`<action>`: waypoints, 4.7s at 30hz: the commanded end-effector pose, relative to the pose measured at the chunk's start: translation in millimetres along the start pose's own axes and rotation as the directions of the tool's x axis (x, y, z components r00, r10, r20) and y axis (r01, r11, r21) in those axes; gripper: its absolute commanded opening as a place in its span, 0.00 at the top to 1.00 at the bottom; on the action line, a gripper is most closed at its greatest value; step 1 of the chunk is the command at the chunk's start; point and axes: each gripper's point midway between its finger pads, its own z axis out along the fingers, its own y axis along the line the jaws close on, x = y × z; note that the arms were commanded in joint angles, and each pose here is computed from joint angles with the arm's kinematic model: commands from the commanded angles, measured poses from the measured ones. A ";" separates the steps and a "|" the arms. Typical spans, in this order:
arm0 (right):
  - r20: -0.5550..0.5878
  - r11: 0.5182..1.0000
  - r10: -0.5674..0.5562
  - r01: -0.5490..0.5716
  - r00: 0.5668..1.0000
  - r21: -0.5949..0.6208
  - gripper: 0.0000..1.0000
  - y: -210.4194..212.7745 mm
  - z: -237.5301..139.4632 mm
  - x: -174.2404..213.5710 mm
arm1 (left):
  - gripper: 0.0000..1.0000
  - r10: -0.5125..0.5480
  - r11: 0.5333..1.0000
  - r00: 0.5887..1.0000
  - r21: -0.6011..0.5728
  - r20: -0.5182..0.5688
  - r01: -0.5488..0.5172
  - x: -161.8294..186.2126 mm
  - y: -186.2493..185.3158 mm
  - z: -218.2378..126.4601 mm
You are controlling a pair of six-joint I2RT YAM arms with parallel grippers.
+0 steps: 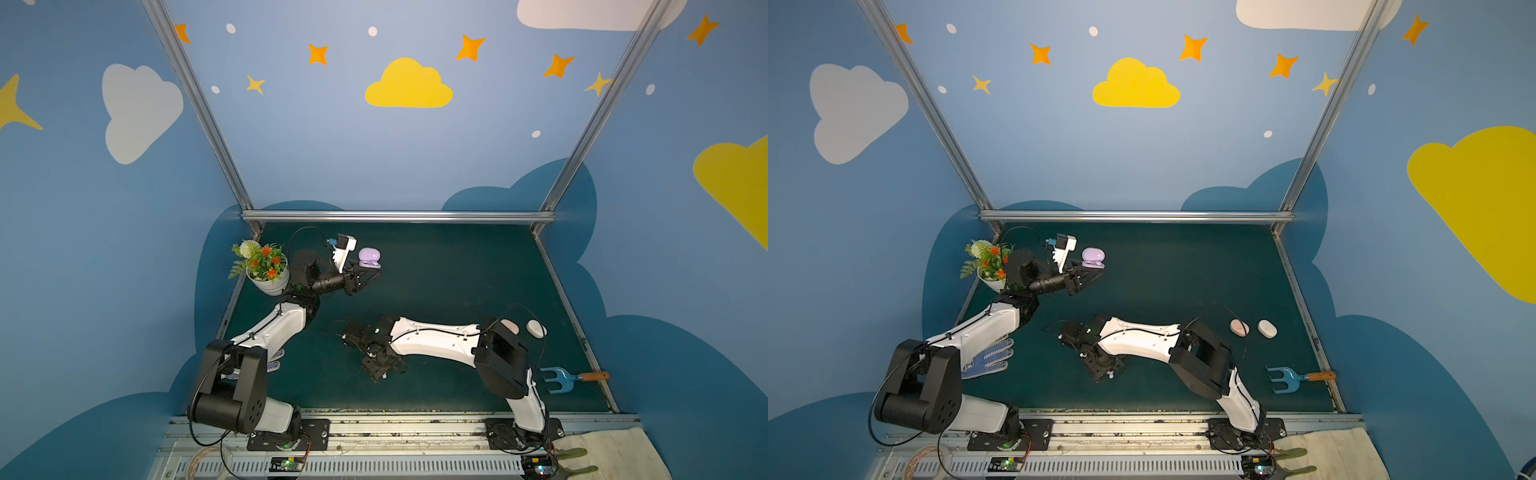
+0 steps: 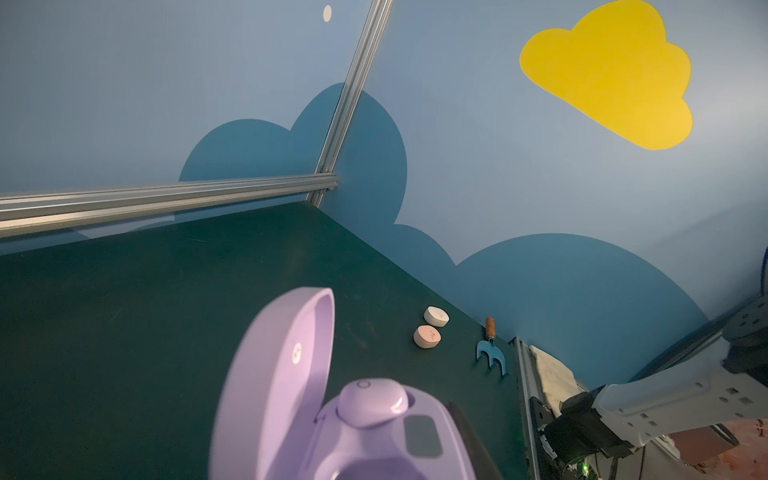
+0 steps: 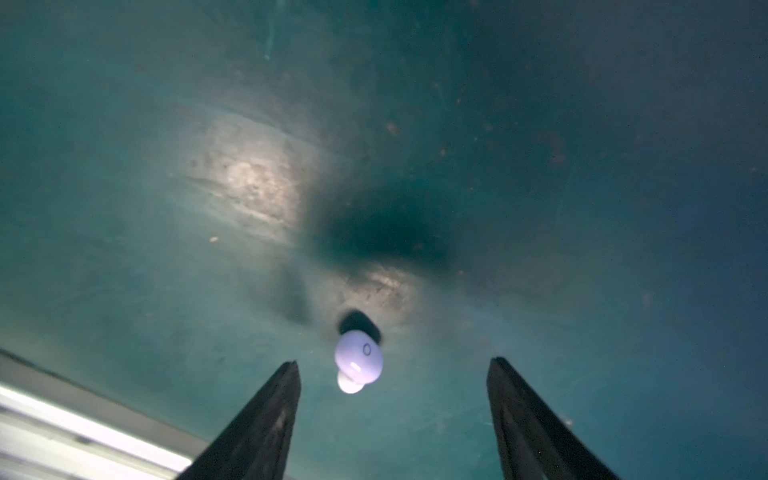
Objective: Insert the wireless bluetooth earbuds into the charging case
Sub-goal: 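Move the open right gripper back down over the second lavender earbud, then lower the right gripper around the lavender earbud and close on it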
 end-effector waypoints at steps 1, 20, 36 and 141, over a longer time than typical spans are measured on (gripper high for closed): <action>-0.039 0.998 -0.026 0.029 0.999 0.064 0.29 -6.2 3.4 3.2 | 0.81 0.026 0.999 0.999 0.019 0.020 -0.027 -9.9 -0.8 0.2; -0.073 0.982 0.023 -0.009 0.997 0.190 0.29 -28.7 3.1 10.3 | 0.81 0.018 1.000 1.000 0.022 0.020 -0.019 -9.1 -0.2 -0.3; -0.053 0.968 0.095 -0.080 0.994 0.238 0.30 -59.4 -13.9 29.4 | 0.81 0.012 1.000 1.000 0.027 0.019 -0.013 -9.3 -1.0 -0.3; -0.064 0.967 0.240 -0.244 0.969 -0.067 0.68 -31.4 19.1 26.6 | 0.82 -0.008 1.000 1.000 0.027 0.005 0.008 -4.7 -1.7 0.9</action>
